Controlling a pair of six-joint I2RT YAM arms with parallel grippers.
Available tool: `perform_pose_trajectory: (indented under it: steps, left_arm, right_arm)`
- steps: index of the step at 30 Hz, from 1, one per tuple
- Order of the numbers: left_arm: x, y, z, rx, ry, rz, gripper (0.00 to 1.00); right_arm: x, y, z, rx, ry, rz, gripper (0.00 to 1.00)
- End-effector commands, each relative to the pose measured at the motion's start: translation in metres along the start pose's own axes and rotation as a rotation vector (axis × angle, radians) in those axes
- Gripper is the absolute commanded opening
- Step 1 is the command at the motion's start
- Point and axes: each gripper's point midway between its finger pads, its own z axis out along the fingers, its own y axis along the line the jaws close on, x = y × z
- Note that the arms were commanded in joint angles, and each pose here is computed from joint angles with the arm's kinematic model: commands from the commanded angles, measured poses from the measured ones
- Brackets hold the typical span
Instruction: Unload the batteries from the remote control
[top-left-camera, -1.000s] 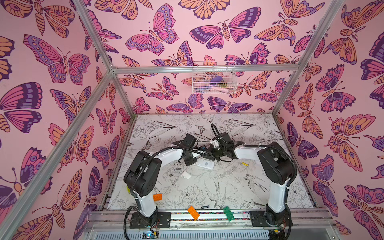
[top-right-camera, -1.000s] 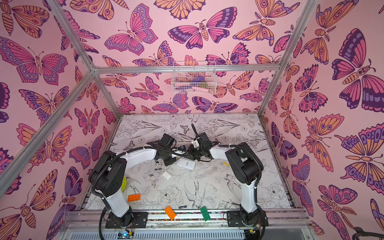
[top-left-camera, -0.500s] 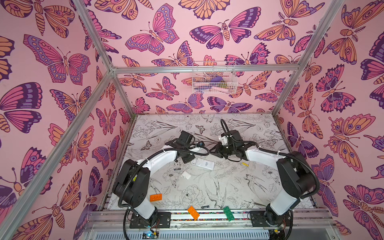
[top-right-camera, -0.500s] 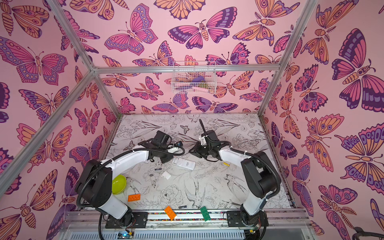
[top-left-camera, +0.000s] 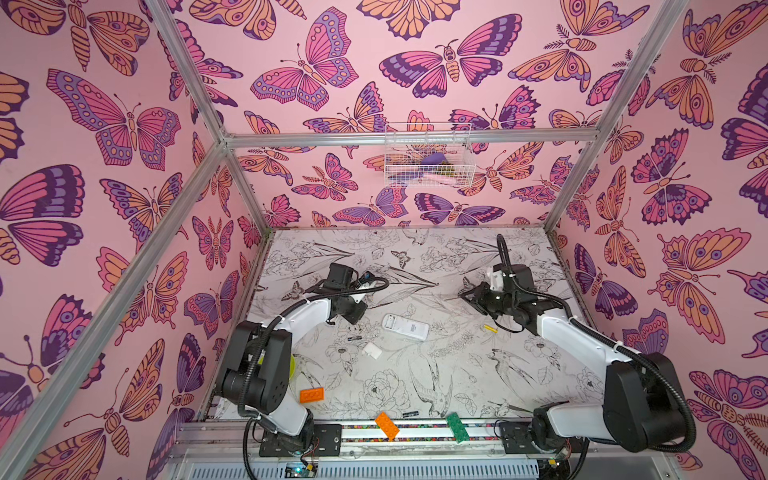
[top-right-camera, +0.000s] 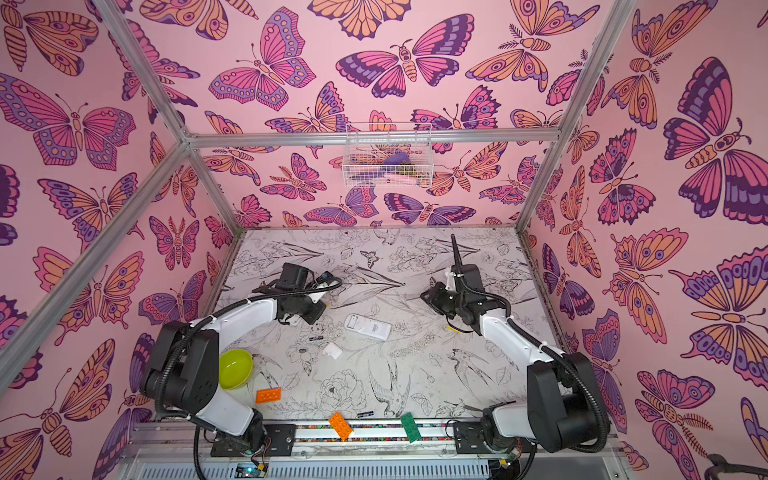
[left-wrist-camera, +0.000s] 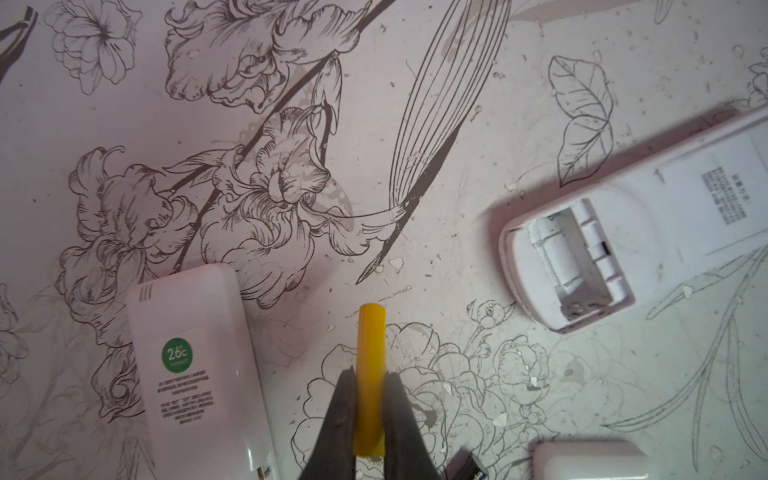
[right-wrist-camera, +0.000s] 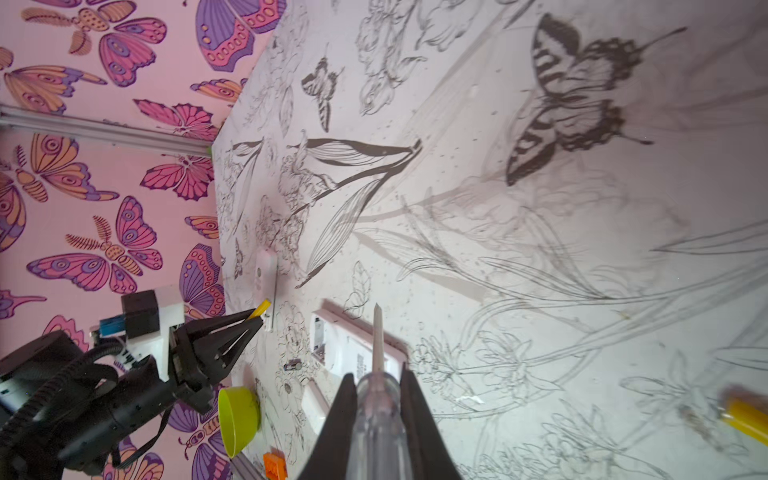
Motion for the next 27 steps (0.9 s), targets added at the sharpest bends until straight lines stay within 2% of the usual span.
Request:
perform_pose_trajectory:
  steps: [1,8,13,21,23,25,27]
  left_arm:
    - [0.012,-0.002,0.012,0.012,0.019,-0.036,0.0]
    - [0.024,0.001,0.022,0.002,0.054,-0.034,0.0]
    - [0.027,-0.004,0.027,0.03,0.059,-0.036,0.01]
    - [0.024,-0.006,0.029,0.031,0.079,-0.027,0.11]
    - [0.023,-0.005,0.028,0.027,0.071,-0.023,0.19]
    - [0.02,-0.005,0.024,0.02,0.06,-0.019,0.34]
    - [0.016,-0.003,0.019,0.008,0.043,-0.011,0.41]
  right_arm:
    - [-0.016,0.001,-0.007,-0.023,-0.059,-0.019,0.0]
    - [-0.031,-0.015,-0.01,-0.014,-0.102,0.0,0.0]
    - [-0.029,-0.018,-0.01,-0.022,-0.083,0.035,0.0]
    - [-0.028,-0.031,-0.007,0.018,-0.084,0.022,0.0]
    - [-0.03,-0.034,-0.002,0.02,-0.084,0.034,0.0]
    - [-0.031,-0.033,0.004,0.005,-0.075,0.054,0.0]
    - [-0.032,-0.032,0.008,-0.023,-0.077,0.076,0.0]
